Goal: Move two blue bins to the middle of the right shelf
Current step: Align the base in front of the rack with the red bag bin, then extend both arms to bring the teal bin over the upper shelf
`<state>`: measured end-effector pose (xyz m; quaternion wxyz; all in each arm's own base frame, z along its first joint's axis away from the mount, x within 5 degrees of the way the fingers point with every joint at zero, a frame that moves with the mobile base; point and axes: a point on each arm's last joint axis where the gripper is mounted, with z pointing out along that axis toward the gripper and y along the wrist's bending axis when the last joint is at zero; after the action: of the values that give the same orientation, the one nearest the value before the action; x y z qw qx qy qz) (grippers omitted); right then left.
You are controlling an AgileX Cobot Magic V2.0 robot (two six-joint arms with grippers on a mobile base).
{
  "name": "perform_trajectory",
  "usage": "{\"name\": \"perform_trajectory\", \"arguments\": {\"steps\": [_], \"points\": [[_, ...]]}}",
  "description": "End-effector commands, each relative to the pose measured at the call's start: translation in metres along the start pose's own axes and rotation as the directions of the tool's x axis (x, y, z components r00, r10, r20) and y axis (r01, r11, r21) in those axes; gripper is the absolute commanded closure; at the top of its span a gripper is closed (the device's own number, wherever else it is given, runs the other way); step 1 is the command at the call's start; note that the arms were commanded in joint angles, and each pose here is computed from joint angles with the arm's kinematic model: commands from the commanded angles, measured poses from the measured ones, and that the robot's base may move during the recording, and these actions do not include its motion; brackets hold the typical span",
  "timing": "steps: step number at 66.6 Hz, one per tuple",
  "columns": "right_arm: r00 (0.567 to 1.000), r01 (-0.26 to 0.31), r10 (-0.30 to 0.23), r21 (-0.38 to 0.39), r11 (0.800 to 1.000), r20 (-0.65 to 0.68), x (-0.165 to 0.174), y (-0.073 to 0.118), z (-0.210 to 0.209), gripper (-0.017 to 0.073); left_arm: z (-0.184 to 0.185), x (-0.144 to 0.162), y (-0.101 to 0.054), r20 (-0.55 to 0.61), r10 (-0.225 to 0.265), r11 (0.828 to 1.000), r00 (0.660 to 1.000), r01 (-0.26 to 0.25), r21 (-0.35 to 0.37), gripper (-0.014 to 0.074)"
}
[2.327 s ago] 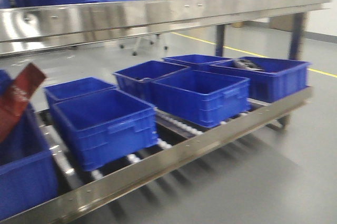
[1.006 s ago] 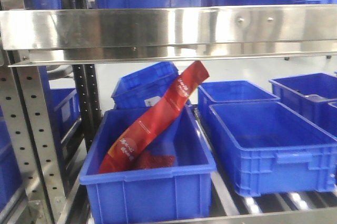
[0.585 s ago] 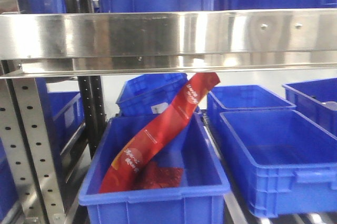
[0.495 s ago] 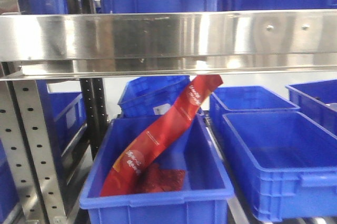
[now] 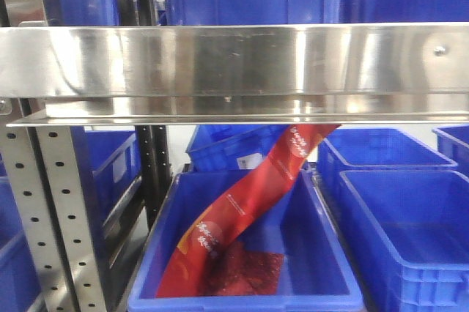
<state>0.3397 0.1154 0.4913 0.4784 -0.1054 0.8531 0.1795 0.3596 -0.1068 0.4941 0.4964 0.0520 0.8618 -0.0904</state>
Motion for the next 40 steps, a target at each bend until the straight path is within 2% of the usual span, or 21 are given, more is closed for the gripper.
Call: {"name": "perform_trajectory", "arguments": {"steps": [1,40], "points": [[0.991,-0.007,0.012,-0.037,0.999,0.133,-0.0145,0.0065,-0.0137,0.0713,-0.0187,-0.0117,-0.0089,0.102,0.011,0.997,0.995,-0.018,0.069,0.0704],[0.991,-0.007,0.012,-0.037,0.999,0.133,-0.0145,0.0065,-0.0137,0.0713,-0.0187,-0.0117,-0.0089,0.102,0.011,0.997,0.995,-0.018,0.069,0.0704]]}}
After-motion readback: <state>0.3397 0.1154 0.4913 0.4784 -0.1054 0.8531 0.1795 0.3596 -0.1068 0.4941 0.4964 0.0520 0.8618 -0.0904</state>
